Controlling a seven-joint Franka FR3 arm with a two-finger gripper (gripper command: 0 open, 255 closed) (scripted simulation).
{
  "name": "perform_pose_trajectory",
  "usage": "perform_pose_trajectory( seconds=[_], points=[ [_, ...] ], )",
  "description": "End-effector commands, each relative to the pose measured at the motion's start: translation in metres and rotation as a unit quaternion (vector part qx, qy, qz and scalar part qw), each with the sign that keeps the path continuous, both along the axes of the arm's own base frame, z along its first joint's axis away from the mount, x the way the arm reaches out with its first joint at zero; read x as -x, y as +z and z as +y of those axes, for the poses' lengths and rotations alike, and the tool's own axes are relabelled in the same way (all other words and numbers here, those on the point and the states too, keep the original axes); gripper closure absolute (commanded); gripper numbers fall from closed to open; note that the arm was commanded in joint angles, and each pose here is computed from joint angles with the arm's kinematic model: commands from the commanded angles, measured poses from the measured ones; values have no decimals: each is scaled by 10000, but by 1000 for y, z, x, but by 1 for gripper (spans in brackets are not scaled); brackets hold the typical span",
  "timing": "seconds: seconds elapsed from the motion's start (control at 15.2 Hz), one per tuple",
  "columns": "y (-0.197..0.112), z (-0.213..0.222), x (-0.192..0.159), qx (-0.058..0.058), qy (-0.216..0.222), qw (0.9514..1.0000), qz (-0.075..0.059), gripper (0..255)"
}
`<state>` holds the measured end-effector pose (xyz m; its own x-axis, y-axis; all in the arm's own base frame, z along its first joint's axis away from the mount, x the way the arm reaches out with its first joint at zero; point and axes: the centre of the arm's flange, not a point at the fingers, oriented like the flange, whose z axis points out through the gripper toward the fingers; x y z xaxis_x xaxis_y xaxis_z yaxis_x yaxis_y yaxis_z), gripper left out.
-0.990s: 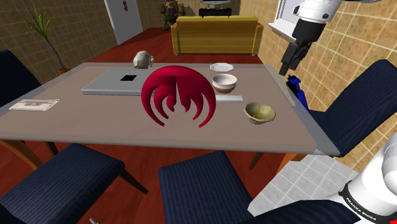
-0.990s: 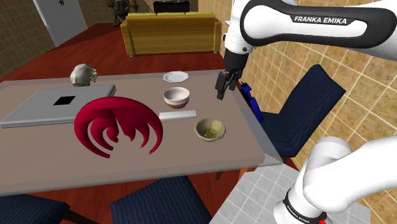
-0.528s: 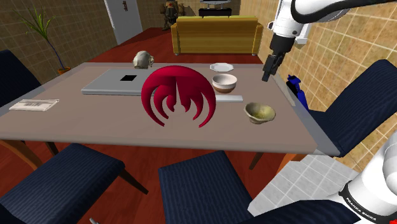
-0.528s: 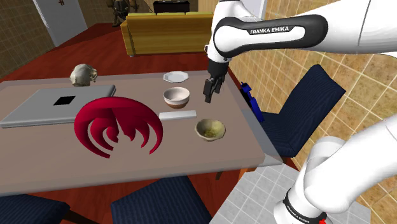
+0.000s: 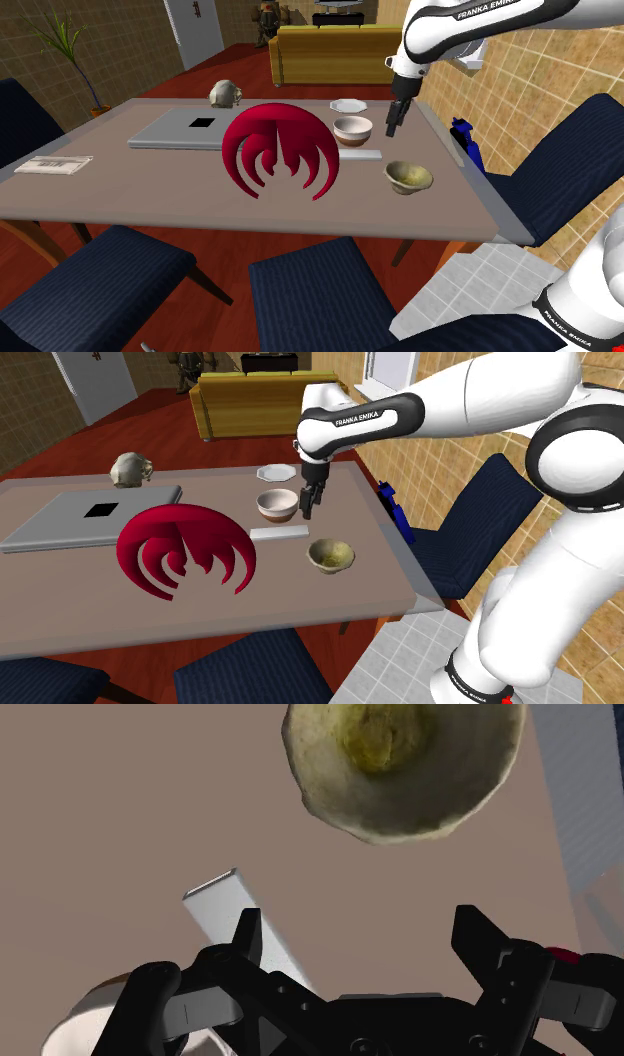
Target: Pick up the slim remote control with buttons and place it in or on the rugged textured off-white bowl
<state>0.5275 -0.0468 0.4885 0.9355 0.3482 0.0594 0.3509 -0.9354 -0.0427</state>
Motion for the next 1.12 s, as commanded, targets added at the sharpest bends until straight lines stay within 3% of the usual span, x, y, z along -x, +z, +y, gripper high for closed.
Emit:
perform_pose_trajectory(
  seconds=[0.0, 0.4, 0.86, 1.06],
  points=[
    [-17, -4, -22, 35, 197, 9998, 28, 0],
    [-65, -1, -89, 132, 763, 9969, 113, 0],
    [-123, 10, -164, 245, 1420, 9893, 212, 0],
    [-138, 10, -164, 245, 1420, 9893, 212, 0]
  ],
)
